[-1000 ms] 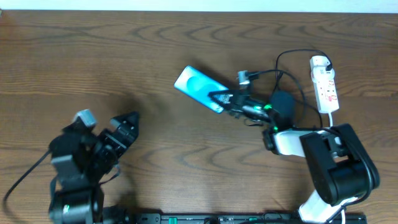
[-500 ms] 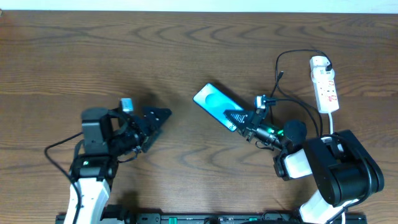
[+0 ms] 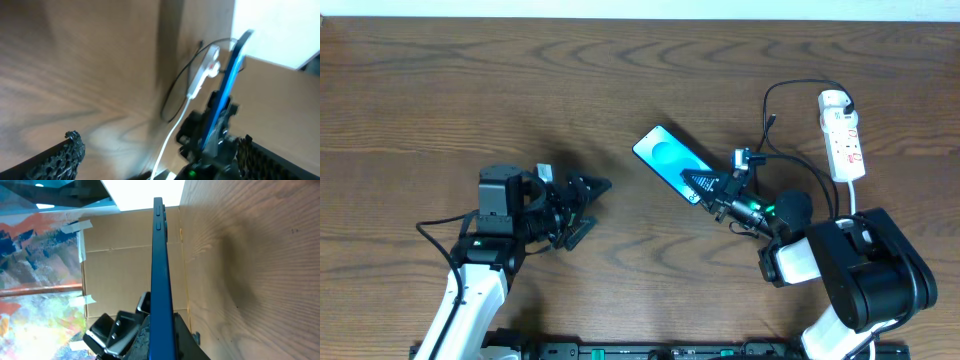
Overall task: Plug charger to phone and switch on socket
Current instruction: 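Bring the left gripper back and grasp the phone's other end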
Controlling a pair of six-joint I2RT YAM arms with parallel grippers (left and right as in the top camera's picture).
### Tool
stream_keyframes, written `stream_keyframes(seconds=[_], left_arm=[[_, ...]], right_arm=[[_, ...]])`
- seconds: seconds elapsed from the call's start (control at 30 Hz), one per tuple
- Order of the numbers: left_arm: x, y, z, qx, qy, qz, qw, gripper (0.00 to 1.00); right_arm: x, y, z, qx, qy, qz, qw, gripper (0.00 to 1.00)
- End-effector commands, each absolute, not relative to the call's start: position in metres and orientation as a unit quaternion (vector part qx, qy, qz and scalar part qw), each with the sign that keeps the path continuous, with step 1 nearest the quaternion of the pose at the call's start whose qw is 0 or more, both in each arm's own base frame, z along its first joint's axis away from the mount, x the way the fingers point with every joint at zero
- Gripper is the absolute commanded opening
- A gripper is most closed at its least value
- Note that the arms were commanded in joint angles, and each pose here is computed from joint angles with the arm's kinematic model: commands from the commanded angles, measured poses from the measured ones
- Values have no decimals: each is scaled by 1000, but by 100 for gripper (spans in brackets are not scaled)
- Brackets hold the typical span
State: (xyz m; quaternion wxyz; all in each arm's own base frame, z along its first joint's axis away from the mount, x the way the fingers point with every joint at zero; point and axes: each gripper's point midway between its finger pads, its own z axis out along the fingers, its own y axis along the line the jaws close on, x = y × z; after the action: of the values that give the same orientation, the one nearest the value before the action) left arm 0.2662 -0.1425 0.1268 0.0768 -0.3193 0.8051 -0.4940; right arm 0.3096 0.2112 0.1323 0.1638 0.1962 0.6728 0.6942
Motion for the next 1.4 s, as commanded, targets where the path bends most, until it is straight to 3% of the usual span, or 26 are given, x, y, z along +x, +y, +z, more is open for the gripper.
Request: stream_keyframes(seconds=[0.0,0.23,0.33,0.73,1.2,1.37], left_arm=[[279,-144,138,-334,789,-507,95,98],[291,-165,162,-272,787,-533,149,100],[290,-170,160,-274,791,-527,149,94],[295,-184,167,-305,774,-534,153,89],[300,-184,166,-345,760,-528,155,67],[296,-191,165,-335,766,-527,155,66]], right_arm=[[310,219,141,198,664,705,151,1],[296,239,137,256,649,715,49,1],[292,247,137,259,647,716,41,1],[276,272,137,294,633,716,-18,1],[273,280,142,292,627,723,-11,1],[273,281,145,288,623,728,-6,1]])
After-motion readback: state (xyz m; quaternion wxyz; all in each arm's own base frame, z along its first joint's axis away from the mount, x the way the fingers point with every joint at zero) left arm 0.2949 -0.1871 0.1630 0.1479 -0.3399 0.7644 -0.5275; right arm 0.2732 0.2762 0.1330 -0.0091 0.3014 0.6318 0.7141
